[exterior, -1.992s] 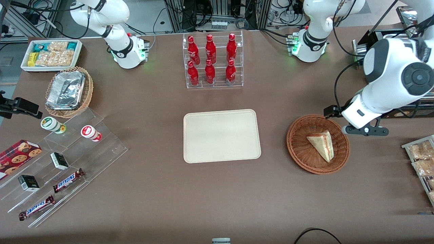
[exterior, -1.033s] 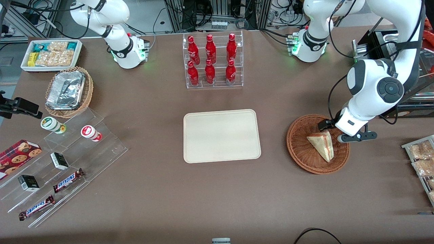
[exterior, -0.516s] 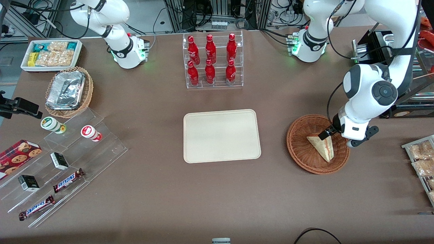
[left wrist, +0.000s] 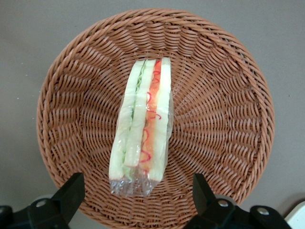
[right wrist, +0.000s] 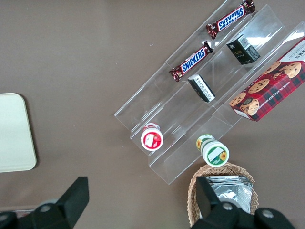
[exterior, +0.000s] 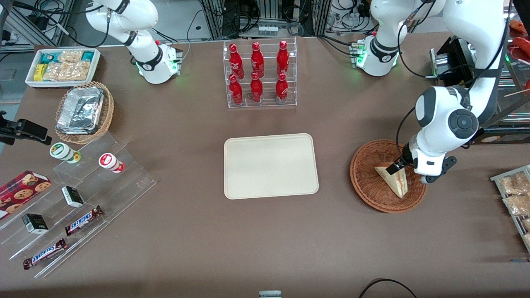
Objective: Place sandwich from basket to tray
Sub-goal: 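Lower the open left gripper around the sandwich's wrapped end, then close the left gripper on the sandwich and lift it from the basket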
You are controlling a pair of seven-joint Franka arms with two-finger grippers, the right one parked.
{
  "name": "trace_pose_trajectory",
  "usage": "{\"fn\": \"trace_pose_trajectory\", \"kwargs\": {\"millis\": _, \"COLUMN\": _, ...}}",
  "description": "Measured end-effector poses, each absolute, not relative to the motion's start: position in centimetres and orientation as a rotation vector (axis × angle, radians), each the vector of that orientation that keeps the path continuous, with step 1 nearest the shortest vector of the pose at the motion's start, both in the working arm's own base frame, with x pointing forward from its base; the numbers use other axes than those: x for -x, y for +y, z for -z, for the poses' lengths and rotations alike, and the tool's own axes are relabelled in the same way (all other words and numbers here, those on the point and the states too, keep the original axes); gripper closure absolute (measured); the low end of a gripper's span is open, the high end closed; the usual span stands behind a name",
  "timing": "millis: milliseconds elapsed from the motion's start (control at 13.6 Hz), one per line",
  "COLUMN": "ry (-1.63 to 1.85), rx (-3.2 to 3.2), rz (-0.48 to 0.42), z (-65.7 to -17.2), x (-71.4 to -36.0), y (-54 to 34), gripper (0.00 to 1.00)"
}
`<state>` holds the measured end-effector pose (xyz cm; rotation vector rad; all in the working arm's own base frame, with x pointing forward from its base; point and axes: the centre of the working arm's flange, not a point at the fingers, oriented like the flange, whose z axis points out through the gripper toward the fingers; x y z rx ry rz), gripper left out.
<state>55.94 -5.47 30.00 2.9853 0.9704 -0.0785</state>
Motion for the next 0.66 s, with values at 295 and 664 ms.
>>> {"fn": "trace_pose_trajectory", "kwargs": {"millis": 295, "ry": 0.979, "rx": -2.985, "rz": 0.116, "z": -28.0, "x": -56.6, "y": -5.5, "gripper": 0.0}}
{"fn": "trace_pose_trajectory", "kwargs": {"millis": 664, "ry": 0.996, "rx": -2.984, "rz": 0.159, "z": -26.0, "x": -56.7, "y": -5.2, "gripper": 0.0}}
